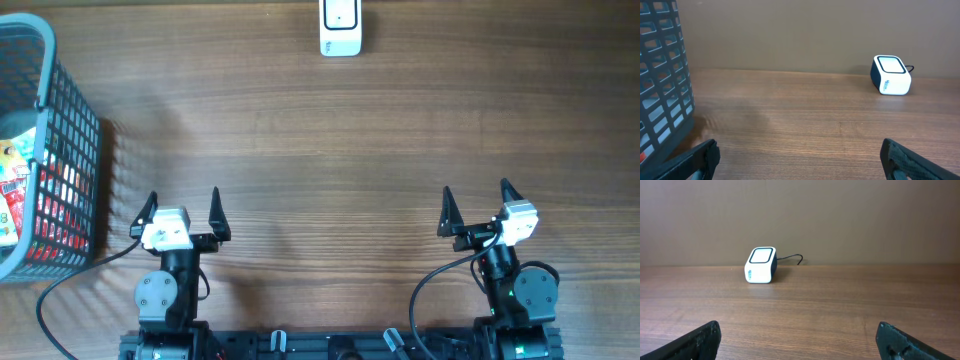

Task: Scan the item barcode

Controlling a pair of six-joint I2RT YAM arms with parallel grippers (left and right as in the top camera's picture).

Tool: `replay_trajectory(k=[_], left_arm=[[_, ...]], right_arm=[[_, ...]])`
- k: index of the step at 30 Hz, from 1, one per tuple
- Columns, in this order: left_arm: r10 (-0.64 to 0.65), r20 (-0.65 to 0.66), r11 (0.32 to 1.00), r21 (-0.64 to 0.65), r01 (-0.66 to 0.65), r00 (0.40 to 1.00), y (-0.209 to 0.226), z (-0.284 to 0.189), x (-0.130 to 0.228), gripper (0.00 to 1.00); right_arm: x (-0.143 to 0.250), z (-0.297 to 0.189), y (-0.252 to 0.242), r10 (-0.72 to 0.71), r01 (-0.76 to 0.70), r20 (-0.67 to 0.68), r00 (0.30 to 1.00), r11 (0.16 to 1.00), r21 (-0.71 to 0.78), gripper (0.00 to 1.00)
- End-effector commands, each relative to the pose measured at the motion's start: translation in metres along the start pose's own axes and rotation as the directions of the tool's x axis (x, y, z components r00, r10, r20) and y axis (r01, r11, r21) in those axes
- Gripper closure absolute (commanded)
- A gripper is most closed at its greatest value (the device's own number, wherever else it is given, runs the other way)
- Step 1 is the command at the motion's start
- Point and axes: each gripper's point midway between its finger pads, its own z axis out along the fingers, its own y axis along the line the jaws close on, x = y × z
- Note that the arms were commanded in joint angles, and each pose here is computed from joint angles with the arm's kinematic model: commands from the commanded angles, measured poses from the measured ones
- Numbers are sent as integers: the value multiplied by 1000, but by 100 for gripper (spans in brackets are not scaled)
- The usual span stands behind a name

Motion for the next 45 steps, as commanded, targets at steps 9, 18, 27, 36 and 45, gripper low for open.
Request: replay_trajectory(k=[9,18,27,36,45], left_arm=[[22,6,1000,-5,-22,1000,1,0,-1,0],[22,6,1000,-5,-22,1000,1,0,-1,0],[22,6,1000,-5,-22,1000,1,0,-1,0],[-308,-321,566,695,443,896,-132,-62,-11,0],[-435,211,426,905,-6,876,-137,-142,-160,0]], right_arm=[[0,0,0,-14,14,2,1000,1000,2,0],[0,0,0,-14,14,2,1000,1000,2,0],[0,0,0,-14,14,2,1000,1000,2,0],[0,0,0,-14,14,2,1000,1000,2,0],[0,0,0,-14,14,2,1000,1000,2,0]])
